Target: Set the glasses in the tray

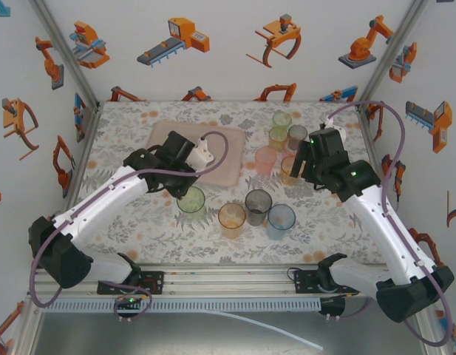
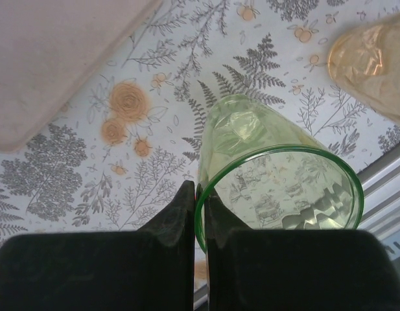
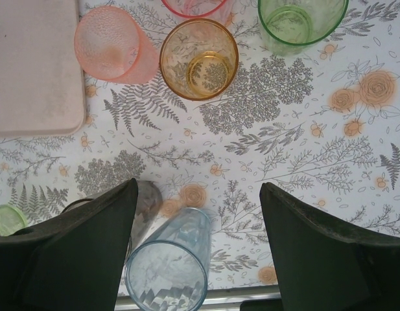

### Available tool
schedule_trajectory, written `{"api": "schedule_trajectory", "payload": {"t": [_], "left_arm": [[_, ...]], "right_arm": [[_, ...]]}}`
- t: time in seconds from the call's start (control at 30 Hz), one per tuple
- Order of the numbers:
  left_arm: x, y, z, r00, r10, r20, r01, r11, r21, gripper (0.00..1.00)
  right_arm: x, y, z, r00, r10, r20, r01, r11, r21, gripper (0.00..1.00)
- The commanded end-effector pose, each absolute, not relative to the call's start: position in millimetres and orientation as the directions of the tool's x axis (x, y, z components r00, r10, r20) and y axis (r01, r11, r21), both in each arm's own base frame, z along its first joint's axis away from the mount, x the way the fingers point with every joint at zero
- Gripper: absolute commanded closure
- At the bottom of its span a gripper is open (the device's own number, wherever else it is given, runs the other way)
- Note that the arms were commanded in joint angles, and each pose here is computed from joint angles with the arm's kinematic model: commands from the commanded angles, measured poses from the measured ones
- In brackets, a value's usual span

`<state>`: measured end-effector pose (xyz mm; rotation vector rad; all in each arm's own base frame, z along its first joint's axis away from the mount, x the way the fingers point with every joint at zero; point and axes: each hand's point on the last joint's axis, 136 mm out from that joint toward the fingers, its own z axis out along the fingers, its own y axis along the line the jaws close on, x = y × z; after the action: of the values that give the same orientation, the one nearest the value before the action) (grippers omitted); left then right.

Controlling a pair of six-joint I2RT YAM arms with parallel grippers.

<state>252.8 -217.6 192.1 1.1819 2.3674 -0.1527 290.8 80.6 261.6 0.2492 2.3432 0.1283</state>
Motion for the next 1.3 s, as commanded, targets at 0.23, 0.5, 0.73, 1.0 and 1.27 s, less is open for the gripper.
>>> {"api": "schedule_trajectory", "payload": {"t": [0.23, 0.5, 0.73, 1.0, 1.27], "left_arm": [[290.8, -219.4, 217.3, -0.507, 0.682, -0.528, 0.741, 0.657, 0.138, 1.0], [329.6, -222.2, 231.4, -0.544, 0.622, -0.563, 0.693, 0.711, 0.116, 1.0], [370.5, -232.6, 244.5, -0.544, 0.587, -0.6, 0.666, 0.737, 0.117, 1.0], [431.1, -246.1, 248.9, -0.53, 0.555, -0.642, 0.634, 0.762, 0.135, 1.0], [486.6, -260.6, 240.2, -0.543, 0.515, -0.664, 0.614, 0.782, 0.104, 1.0]], "right_arm": [[295.6, 80.0, 273.9, -0.668, 0.212, -0.713, 0.14, 0.977, 0.16, 0.3], [295.2, 79.8, 275.1, -0.667, 0.211, -0.714, 0.139, 0.977, 0.159, 0.3], [294.5, 78.2, 277.3, -0.664, 0.21, -0.718, 0.141, 0.978, 0.155, 0.3], [290.3, 76.8, 282.9, -0.67, 0.203, -0.714, 0.137, 0.979, 0.15, 0.3], [284.7, 75.1, 281.7, -0.696, 0.182, -0.694, 0.131, 0.983, 0.126, 0.3]]}}
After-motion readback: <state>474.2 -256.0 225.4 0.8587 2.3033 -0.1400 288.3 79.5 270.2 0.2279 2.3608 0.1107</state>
